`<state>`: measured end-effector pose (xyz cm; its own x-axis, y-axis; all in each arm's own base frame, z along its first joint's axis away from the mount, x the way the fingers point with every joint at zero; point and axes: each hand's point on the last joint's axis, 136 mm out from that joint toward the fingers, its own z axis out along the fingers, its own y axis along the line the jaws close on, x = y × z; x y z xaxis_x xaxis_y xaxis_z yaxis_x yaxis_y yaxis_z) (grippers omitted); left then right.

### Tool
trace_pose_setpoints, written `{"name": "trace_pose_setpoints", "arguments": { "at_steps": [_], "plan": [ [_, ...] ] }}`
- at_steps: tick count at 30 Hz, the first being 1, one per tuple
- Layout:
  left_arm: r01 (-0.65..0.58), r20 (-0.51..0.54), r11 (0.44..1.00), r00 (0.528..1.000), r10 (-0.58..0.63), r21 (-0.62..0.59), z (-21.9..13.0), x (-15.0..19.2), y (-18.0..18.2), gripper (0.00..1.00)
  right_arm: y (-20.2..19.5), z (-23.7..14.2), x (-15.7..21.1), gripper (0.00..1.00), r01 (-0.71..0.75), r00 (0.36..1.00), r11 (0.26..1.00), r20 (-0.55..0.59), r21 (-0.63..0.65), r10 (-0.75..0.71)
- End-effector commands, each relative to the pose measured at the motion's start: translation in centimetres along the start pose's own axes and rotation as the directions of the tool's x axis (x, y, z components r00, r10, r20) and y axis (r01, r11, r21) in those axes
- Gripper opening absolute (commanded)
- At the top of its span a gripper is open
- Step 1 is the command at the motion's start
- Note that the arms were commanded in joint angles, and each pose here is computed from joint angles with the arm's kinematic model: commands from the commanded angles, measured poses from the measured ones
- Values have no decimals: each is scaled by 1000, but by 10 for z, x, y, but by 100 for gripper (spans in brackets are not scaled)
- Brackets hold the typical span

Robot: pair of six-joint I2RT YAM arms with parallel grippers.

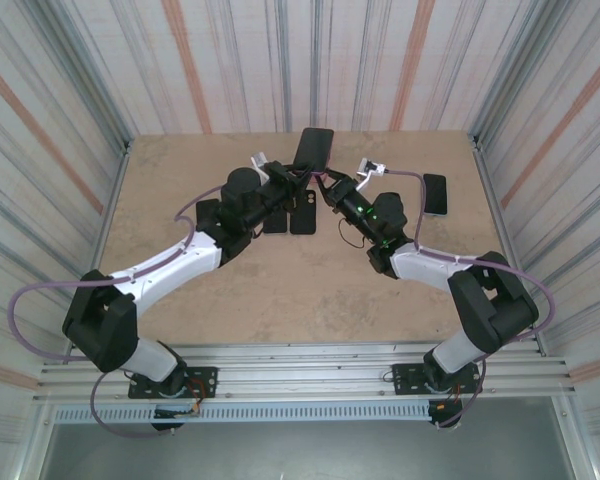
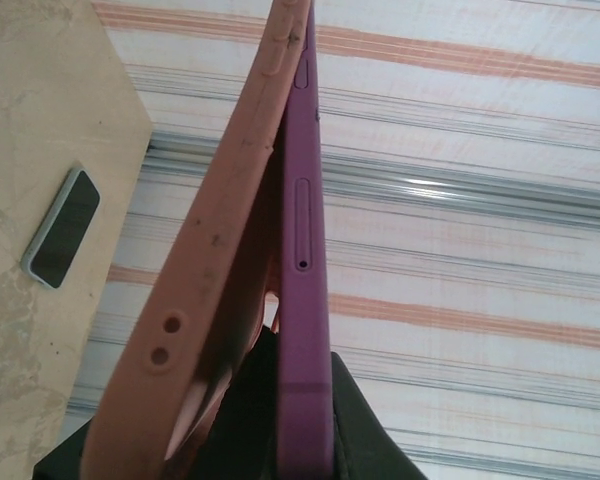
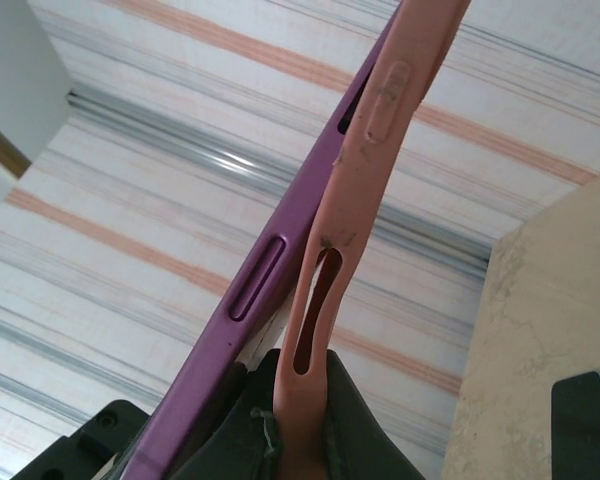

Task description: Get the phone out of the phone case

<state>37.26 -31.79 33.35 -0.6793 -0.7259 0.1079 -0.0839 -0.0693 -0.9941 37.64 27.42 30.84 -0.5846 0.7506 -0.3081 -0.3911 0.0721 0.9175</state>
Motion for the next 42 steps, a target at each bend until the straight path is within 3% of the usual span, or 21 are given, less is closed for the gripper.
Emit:
{"name": "trace_pose_setpoints", "arguments": {
  "at_steps": [1, 9, 14, 18, 23, 32, 42],
  "plan": [
    [-39, 26, 992, 999, 36, 124, -3, 0, -46, 5, 28, -5, -1, 3, 51, 999, 996, 15, -76, -50],
    [-79, 17, 989, 997, 77, 124, -7, 9, -54, 0, -16, -13, -4, 3, 29, 999, 988, 35, 151, -34],
    [-100, 14, 988, 995, 99, 117, -12, 16, -53, 0, -37, -25, -17, 3, 66, 990, 958, 102, 279, -98],
    [-118, 46, 986, 993, 113, 121, -23, 12, -55, 0, -56, -31, -12, 3, 126, 987, 906, 42, 404, -156],
    [-131, 52, 984, 991, 126, 124, -28, 11, -53, 0, -66, -42, -17, 3, 138, 983, 878, 43, 458, -177],
    [-128, 65, 991, 990, 126, 26, -18, 3, -2, 0, -79, -68, -40, 3, 190, 978, 853, -17, 486, -208],
    [-122, 90, 988, 987, 130, -90, 28, -8, 72, 0, -91, -114, -80, 4, 272, 959, 781, -93, 562, -267]
  ]
}}
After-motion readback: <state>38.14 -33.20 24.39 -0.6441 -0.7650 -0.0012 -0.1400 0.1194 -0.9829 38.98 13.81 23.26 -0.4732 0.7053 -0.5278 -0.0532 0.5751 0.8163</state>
